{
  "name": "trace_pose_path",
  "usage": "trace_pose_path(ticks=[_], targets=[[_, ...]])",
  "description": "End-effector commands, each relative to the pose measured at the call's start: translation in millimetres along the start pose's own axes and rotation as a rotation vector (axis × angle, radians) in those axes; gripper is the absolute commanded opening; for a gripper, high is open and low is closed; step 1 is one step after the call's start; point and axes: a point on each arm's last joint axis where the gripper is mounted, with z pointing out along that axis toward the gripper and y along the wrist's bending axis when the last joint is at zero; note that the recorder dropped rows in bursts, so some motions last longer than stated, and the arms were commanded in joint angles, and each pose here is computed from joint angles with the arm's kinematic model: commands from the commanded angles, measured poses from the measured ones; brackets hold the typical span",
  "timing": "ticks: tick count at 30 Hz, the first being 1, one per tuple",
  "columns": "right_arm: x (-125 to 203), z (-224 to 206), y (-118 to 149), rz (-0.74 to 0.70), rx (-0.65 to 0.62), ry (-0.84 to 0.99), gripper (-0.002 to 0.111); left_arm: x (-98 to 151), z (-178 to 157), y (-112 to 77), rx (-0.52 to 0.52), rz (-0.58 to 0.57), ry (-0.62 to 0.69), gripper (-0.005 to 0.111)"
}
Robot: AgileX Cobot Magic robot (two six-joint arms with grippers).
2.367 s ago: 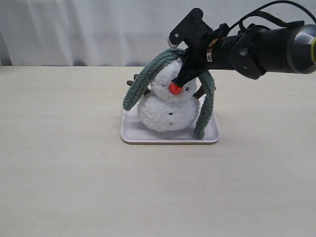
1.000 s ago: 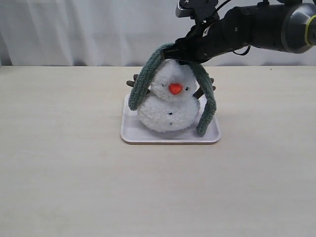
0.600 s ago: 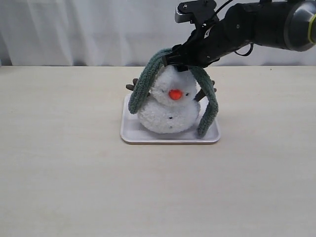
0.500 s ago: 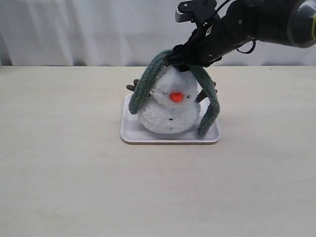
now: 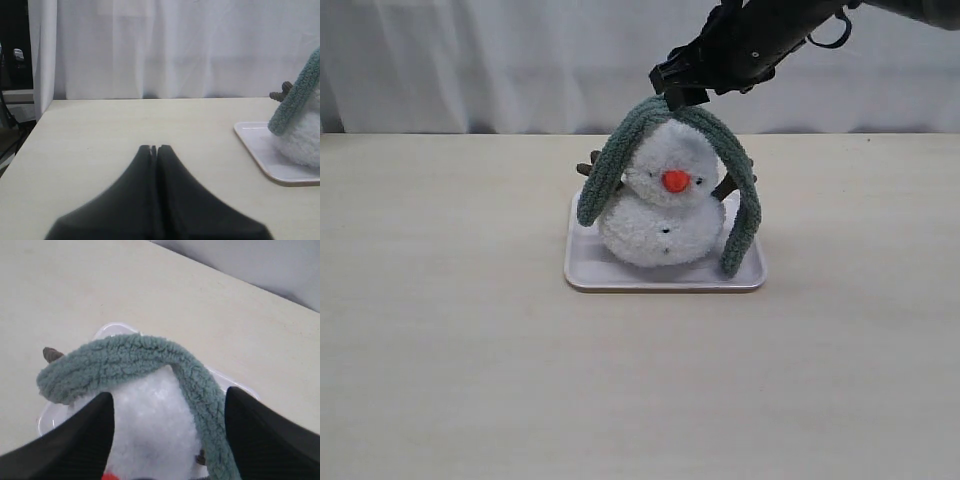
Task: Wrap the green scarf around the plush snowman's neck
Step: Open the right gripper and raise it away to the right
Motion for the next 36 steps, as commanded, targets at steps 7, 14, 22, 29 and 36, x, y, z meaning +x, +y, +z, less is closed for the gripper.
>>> trace_pose_path(ticks=[7,14,22,29,36], targets=[[-6,-81,4,-0.033,0.018,-0.165,0.045,0,0,-0.2,0.005,-0.002,-0.012,0.000],[40,-116,8,0.026,0.059,-0.441,0.045,0,0,-0.2,0.005,-0.002,-0.012,0.000],[85,-119,11,0.053,0.070,-0.474,0.045,-2,0,0.2,0.000,0.026,-0.029,0.000],[114,-109,12,0.083,0.085,-0.531,0.045,-14,-1,1.6,0.000,-0.186,-0.160,0.000],[135,-98,-14,0.270,0.139,-0.526,0.045,-29,-6,9.3,-0.058,-0.251,-0.349,0.000]])
